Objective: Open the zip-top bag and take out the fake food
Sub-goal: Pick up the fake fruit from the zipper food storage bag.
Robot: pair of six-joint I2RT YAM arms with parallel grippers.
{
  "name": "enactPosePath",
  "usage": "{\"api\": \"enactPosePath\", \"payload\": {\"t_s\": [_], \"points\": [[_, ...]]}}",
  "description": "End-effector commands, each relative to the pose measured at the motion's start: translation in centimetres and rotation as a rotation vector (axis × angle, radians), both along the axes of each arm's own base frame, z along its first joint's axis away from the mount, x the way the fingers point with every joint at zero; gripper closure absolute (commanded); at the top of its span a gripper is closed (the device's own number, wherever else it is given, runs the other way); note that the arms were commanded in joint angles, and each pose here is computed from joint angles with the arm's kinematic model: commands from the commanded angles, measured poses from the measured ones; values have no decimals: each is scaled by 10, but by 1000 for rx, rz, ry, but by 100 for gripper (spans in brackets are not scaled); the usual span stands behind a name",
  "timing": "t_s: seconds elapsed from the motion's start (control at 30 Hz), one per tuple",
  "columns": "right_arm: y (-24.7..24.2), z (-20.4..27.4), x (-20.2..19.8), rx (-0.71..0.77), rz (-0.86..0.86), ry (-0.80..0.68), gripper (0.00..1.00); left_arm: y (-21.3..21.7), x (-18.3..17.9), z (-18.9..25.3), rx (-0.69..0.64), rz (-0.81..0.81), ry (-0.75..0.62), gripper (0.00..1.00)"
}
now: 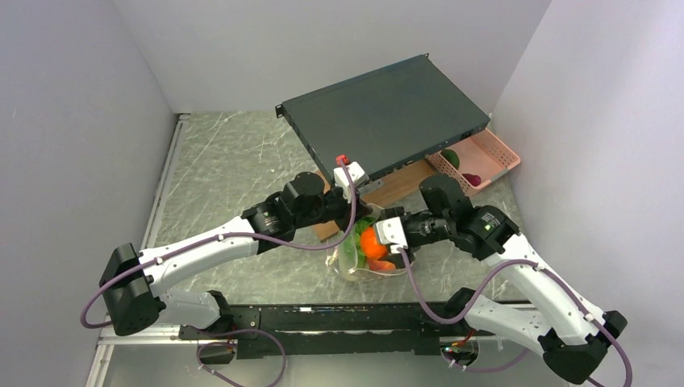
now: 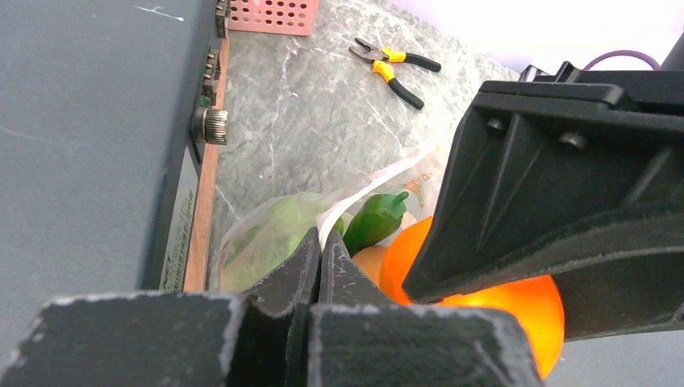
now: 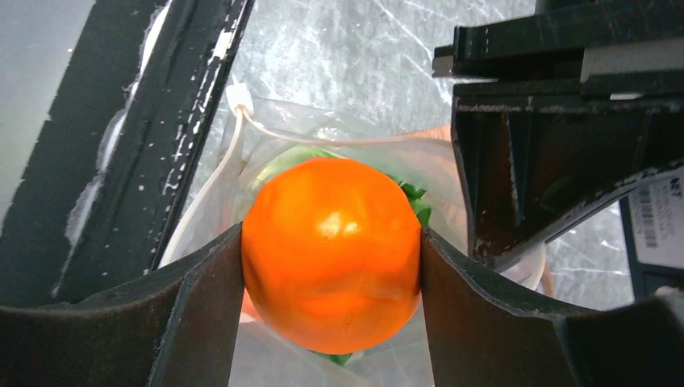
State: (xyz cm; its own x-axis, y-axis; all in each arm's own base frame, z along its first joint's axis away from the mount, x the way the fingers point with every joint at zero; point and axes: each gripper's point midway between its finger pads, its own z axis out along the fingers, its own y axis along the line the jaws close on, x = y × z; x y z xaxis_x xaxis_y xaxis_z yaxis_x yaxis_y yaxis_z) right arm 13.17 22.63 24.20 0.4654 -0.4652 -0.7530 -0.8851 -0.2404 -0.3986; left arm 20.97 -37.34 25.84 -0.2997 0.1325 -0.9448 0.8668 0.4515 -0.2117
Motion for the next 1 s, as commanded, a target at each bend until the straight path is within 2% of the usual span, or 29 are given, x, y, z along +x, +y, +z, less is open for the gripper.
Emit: {"api": "enactPosePath", "payload": {"t_s": [0.0,0.3,0.63,0.97], "points": [[-9,16,-14,28,12,62,96,20,32,-15,23,176,17,100],[-17,46,-12,184,-98,217,97,22,33,-18,24,194,27,100],[-35,62,9,308,-271,282,99,25,33,-20,27,208,31,100],[-55,72,28,457,-440,407,99,28,32,-19,31,207,23,100]]}}
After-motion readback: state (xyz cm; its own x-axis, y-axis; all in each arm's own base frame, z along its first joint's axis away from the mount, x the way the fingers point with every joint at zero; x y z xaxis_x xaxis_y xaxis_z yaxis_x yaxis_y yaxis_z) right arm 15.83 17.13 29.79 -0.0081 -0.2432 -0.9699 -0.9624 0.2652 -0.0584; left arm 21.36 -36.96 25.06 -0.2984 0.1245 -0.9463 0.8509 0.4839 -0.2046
